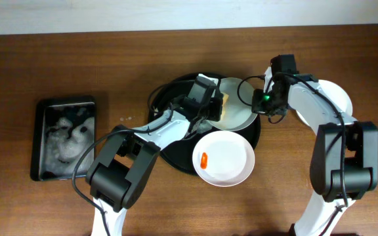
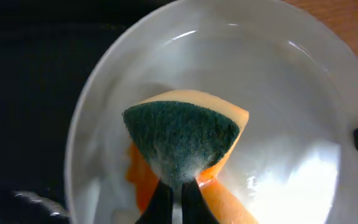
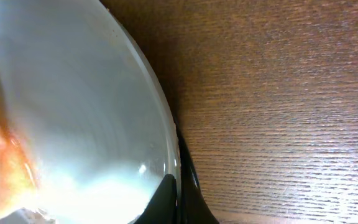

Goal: Clean dirty plates on tray and stack at the side
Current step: 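Scrub the held plate with the sponge in the left gripper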

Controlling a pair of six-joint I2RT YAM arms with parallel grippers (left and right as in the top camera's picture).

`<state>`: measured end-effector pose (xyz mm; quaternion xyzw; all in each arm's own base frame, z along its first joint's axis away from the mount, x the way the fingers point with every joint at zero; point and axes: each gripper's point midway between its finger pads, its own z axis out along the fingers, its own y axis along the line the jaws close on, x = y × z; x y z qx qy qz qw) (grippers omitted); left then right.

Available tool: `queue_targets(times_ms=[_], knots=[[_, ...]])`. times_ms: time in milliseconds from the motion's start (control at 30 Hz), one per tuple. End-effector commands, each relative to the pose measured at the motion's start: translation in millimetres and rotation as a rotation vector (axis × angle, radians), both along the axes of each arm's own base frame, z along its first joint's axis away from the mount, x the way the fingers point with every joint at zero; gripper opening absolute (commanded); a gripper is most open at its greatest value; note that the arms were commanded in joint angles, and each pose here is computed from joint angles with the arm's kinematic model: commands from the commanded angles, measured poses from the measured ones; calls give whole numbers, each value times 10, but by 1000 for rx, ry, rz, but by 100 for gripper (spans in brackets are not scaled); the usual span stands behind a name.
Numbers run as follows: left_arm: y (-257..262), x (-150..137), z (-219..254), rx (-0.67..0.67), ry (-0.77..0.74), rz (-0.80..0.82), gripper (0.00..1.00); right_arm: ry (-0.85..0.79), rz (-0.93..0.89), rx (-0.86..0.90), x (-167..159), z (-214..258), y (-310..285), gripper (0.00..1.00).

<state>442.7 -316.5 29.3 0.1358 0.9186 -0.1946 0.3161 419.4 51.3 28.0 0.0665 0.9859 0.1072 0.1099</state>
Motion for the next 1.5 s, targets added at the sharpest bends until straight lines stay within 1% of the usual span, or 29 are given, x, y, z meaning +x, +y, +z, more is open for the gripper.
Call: queue_targets(times_ms=[0, 33, 133, 233, 267, 300, 367, 467, 533, 633, 767, 800, 833, 900, 967, 1000, 1033, 1067, 1133, 1167, 1200, 1233, 1267, 1300, 1367, 1433, 1467], knots=[[214, 210, 3, 185, -88, 3, 0, 2, 23, -27, -24, 24, 41, 4], [222, 276, 94, 228, -123, -19, 0, -6, 21, -33, -16, 54, 29, 4], [276, 298, 115, 289, -141, -35, 0, -27, 16, -53, 0, 130, -6, 4], [117, 213, 109, 196, -97, -66, 0, -26, 22, -57, -7, 131, 16, 4], [113, 187, 68, 208, -88, -67, 0, -25, 26, -67, -12, 128, 29, 4], [217, 199, 18, 257, -84, -35, 0, -25, 29, -68, -15, 128, 39, 4], [477, 256, -3, 400, -114, 14, 0, -24, 27, -82, -18, 124, 20, 4], [602, 278, 12, 454, -109, 44, 0, -18, 24, -94, -30, 118, -1, 4], [658, 324, 110, 492, -115, 69, 0, -20, 18, -116, -31, 125, -41, 4], [627, 395, 284, 486, -118, 71, 0, -36, 10, -142, -19, 188, -88, 4], [654, 349, 301, 499, -81, 64, 0, -28, 18, -146, -44, 190, -92, 4], [638, 315, 305, 494, -63, 48, 0, -27, 12, -169, -50, 198, -134, 4], [545, 248, 296, 451, -28, 4, 0, -34, 27, -186, -53, 231, -156, 4], [434, 208, 335, 314, 32, 11, 0, -76, 34, -188, -2, 407, -155, 4], [407, 214, 469, 103, 126, 6, 0, -121, 54, -208, 32, 646, -177, 4], [450, 234, 513, 39, 157, 7, 0, -128, 44, -242, 42, 740, -234, 4], [551, 283, 541, 13, 171, 27, 0, -126, 46, -287, 36, 822, -278, 4], [601, 308, 570, -13, 178, 27, 2, -129, 66, -312, 38, 895, -239, 4], [596, 288, 612, -28, 185, 17, 4, -133, 96, -306, 29, 889, -70, 4], [565, 275, 743, -56, 171, 2, 4, -137, 88, -301, 23, 892, 16, 4], [580, 283, 843, -67, 155, 3, 4, -141, 68, -340, 25, 900, 1, 4], [616, 289, 949, -85, 145, 3, 2, -151, 65, -384, 37, 918, -29, 4], [662, 282, 966, -89, 154, 8, 2, -173, 96, -485, 61, 974, -74, 4], [768, 262, 905, -71, 184, 31, 0, -186, 111, -536, 62, 1009, -48, 4], [1051, 266, 771, 6, 216, 108, 0, -215, 125, -639, 64, 1102, 0, 4], [1209, 317, 752, 26, 215, 148, 0, -266, 130, -763, 82, 1296, 57, 4], [1221, 308, 744, 31, 219, 147, 0, -299, 128, -839, 88, 1488, 89, 4]])
